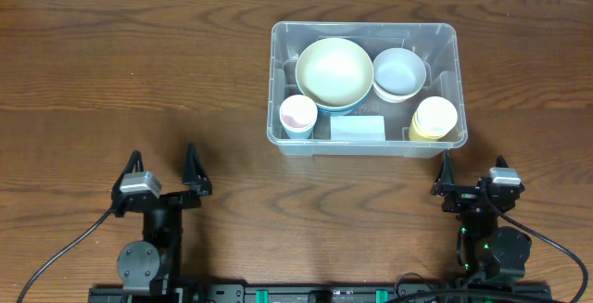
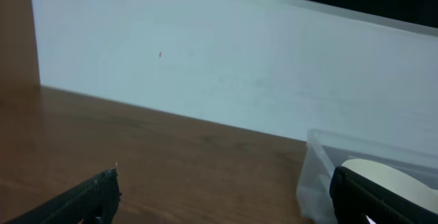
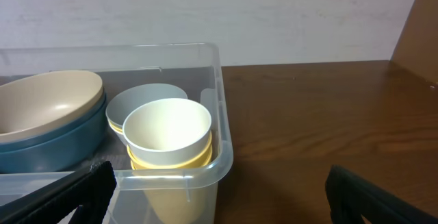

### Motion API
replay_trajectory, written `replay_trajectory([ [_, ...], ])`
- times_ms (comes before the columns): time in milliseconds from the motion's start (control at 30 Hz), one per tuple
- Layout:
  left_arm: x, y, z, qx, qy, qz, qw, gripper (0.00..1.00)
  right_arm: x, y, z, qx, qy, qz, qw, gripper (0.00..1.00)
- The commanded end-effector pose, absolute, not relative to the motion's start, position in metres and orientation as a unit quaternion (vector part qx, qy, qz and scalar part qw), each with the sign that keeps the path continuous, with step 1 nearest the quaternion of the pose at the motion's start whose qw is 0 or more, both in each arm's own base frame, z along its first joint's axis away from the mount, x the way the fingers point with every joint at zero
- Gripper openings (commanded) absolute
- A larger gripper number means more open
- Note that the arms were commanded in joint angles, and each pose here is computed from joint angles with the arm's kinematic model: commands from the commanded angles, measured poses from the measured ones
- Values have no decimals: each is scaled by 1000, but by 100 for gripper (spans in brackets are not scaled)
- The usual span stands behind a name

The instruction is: Pack container

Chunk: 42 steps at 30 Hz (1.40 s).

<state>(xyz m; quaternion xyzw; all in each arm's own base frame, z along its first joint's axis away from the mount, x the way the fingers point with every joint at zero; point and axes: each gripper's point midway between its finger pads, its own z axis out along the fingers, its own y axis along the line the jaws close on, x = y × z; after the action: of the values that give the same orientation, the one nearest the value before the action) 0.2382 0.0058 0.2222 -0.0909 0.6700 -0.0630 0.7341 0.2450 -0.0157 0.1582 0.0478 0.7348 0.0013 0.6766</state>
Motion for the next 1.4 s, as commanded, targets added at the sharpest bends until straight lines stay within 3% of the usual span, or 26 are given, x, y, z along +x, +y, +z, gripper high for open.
replay_trajectory([
  [0, 242, 2, 212, -47, 671, -34, 739, 98, 245, -15, 157, 43, 735, -3, 677, 99],
  [300, 246, 1, 191, -30, 682, -16, 731, 98, 245, -15, 157, 43, 735, -3, 677, 99],
  [567, 244, -10, 137, 27, 759, -9, 651, 98, 245, -15, 157, 43, 735, -3, 677, 99],
  [1367, 244, -6, 138, 23, 758, 0, 652, 98, 245, -15, 157, 42, 735, -3, 677, 99],
])
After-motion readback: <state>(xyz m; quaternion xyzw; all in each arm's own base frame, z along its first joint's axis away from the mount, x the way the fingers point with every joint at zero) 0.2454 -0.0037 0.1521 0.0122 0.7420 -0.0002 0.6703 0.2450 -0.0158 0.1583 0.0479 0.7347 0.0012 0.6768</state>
